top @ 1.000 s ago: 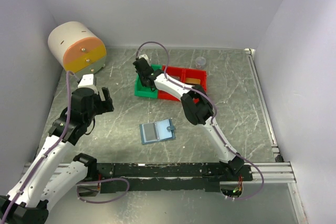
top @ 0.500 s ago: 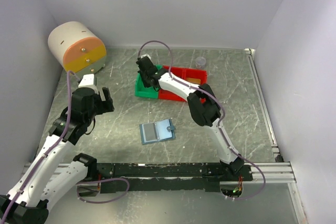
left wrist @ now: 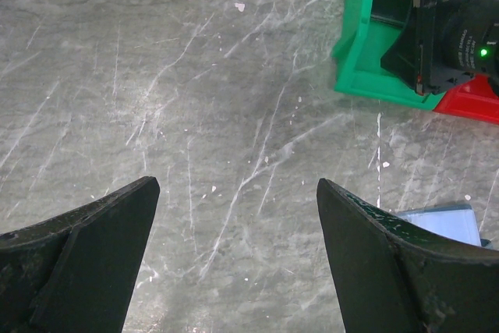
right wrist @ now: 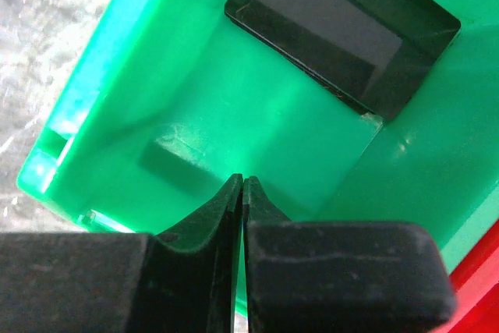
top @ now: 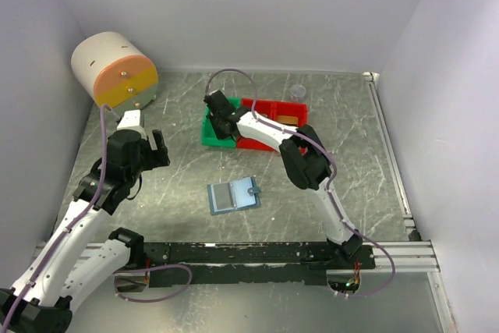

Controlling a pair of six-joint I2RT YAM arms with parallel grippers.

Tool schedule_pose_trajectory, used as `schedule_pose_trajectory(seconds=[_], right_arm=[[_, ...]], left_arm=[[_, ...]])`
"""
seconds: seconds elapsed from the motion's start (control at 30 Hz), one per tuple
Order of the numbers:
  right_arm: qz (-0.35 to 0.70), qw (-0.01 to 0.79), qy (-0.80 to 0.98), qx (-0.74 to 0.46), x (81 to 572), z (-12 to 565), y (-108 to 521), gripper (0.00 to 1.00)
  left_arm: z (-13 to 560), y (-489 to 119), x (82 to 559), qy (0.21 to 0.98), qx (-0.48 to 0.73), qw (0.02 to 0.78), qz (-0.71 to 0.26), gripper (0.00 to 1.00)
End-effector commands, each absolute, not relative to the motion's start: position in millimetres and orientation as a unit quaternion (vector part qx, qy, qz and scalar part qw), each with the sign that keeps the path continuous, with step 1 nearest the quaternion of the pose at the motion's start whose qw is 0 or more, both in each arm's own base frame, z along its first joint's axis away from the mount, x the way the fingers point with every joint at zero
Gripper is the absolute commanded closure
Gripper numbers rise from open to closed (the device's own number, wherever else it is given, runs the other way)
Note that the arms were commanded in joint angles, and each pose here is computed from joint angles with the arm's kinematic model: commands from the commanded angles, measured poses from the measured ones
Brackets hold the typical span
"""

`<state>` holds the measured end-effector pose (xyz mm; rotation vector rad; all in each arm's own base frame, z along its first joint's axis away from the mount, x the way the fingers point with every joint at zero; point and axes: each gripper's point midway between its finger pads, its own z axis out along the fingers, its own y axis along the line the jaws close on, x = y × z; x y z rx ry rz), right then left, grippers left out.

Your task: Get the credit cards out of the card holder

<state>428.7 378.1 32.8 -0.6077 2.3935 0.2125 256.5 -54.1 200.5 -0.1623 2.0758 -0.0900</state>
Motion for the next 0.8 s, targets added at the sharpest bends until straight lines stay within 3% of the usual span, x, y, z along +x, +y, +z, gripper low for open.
schedule_pose_trajectory(seconds=[0.0,0.23,0.43,0.7,0.77], right_arm=[[0.092,0.324,0.910,-0.242,415.7,53.0,375.3,0.95],[0.109,0.314,0.909,-0.250,393.4,59.6,370.8,0.96],[0.126,0.360,0.889,-0.253,392.5,95.5,368.4,0.90],[0.226,0.453,0.828,-0.243,357.1,170.0,357.5,0.57],[0.271,0.443,0.824,-0.226,336.6,170.1,357.2,0.53]], left_arm=[[207.0,-56.0,259.4,0.856,-0.063,0.512,-0.044,0.05],[205.2,-56.5,260.2,0.858,-0.062,0.508,-0.043,0.05],[203.4,-58.6,260.6,0.860,-0.059,0.504,-0.046,0.05],[204.4,-58.7,260.5,0.860,-0.059,0.504,-0.047,0.03],[205.2,-57.3,260.1,0.860,-0.060,0.505,-0.043,0.03]])
